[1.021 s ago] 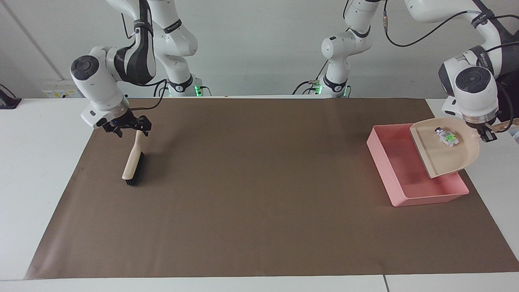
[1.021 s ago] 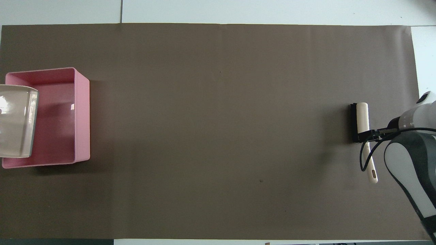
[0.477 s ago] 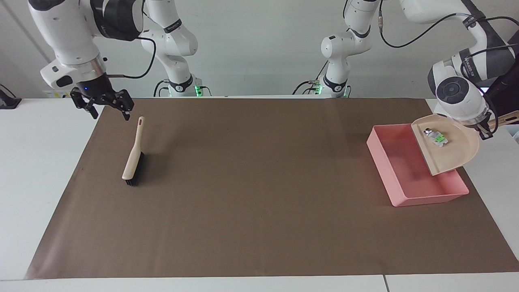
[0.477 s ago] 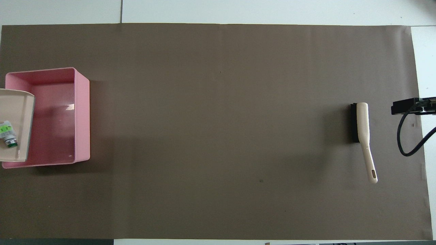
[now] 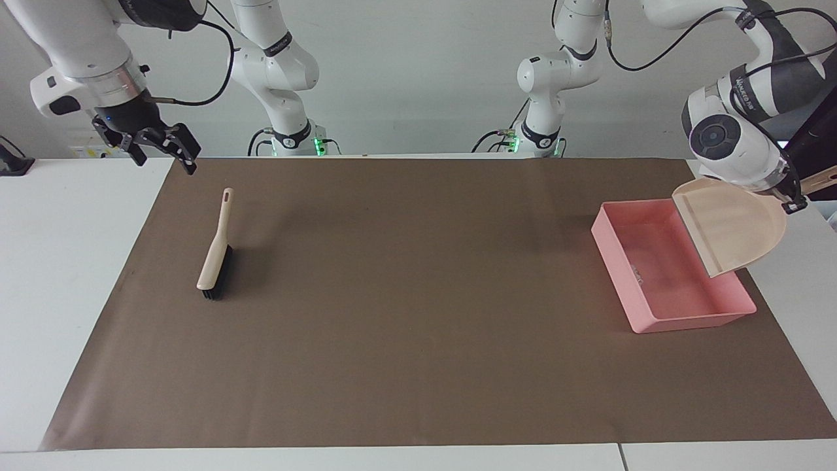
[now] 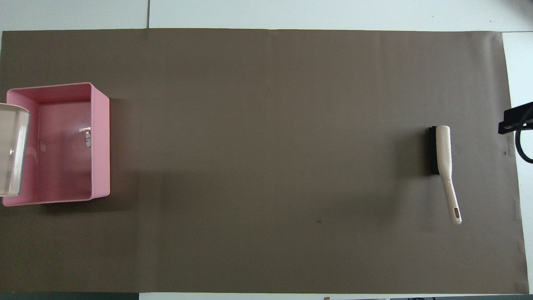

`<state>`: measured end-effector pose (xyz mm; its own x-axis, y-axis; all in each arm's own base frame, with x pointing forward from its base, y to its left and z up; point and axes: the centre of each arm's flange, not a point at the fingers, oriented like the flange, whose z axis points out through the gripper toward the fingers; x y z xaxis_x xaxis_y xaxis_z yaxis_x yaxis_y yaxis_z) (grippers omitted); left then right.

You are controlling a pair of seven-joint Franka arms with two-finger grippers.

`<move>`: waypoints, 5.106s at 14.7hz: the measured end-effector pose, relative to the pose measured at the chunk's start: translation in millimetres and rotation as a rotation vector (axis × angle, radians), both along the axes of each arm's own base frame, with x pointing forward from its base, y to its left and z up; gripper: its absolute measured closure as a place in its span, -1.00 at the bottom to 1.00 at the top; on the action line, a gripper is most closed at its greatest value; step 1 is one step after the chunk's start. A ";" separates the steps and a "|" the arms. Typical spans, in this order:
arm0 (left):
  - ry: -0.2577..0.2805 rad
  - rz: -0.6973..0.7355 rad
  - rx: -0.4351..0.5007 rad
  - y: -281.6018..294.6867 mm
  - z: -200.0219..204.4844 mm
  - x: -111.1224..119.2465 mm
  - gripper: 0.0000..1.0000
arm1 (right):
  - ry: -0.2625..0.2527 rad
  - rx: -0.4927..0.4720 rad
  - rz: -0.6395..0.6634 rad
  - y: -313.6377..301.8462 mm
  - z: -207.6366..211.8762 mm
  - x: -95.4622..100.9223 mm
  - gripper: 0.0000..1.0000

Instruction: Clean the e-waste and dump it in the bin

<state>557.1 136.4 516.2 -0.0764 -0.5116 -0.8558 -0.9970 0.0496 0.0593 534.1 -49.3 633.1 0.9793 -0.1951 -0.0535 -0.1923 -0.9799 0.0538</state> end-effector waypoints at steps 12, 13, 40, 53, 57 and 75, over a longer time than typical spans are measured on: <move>0.048 -0.122 -0.423 -205.0 -6.1 -20.3 0.34 | 0.000 0.003 0.015 7.3 -5.1 2.0 -1.00; 0.040 -0.115 -0.463 -226.3 -10.9 -25.4 0.34 | 0.000 0.003 0.017 8.1 -5.2 2.1 -1.00; 0.023 -0.091 -0.603 -474.3 -177.5 -101.7 -0.22 | -0.001 0.003 0.015 7.0 -5.2 1.8 -1.00; -0.635 1.215 -0.526 -272.3 -94.0 -38.4 -0.96 | -0.001 0.003 0.015 7.0 -5.2 1.8 -1.00; -0.764 1.462 -0.716 -195.5 -22.9 -13.3 -0.96 | -0.001 0.003 0.015 7.0 -5.2 1.8 -1.00; -0.790 1.484 -0.818 -125.9 132.5 -11.4 -0.97 | -0.001 0.003 0.015 7.0 -5.2 1.8 -1.00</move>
<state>545.7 10.6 648.7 0.9995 -0.0300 -0.0066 -0.0297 -0.9990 0.0340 535.9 -42.3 627.9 0.9822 -0.1803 -0.0531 -0.1777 -0.9828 0.0503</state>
